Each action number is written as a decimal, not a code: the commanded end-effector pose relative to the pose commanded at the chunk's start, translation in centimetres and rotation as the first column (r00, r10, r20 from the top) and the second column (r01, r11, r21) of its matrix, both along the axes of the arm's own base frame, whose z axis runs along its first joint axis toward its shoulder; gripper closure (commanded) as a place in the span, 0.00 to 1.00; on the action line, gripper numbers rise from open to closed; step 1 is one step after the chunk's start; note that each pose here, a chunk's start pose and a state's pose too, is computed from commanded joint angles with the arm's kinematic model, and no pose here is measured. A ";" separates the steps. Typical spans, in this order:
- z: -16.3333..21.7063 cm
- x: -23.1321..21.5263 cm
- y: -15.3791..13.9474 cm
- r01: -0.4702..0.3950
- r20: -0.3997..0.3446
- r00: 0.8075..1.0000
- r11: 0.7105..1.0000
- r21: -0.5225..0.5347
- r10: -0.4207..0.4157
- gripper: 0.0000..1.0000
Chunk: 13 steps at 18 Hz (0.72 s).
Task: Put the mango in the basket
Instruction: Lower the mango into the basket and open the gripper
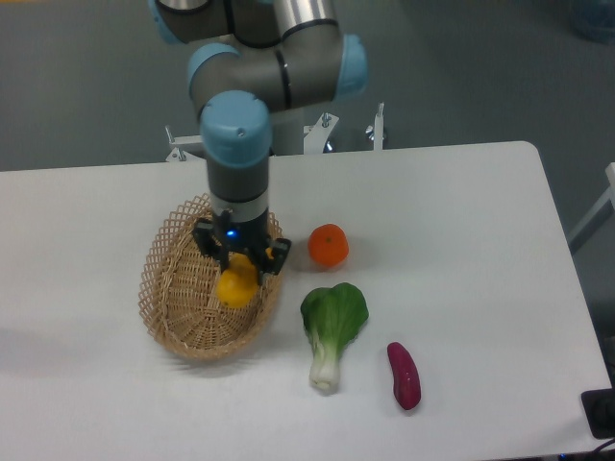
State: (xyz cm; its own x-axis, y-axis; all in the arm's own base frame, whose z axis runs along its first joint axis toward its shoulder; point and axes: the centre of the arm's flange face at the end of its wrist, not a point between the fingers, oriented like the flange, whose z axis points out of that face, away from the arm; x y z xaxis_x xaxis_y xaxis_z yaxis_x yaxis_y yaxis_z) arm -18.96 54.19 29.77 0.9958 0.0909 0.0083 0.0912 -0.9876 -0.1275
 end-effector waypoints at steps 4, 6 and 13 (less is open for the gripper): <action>-2.4 1.7 0.3 0.023 -0.013 1.000 0.998 -0.065 -0.024 0.50; -2.8 2.1 0.4 0.036 -0.019 0.999 0.996 -0.079 -0.037 0.49; -2.9 2.2 0.5 0.044 -0.023 0.999 0.996 -0.083 -0.046 0.08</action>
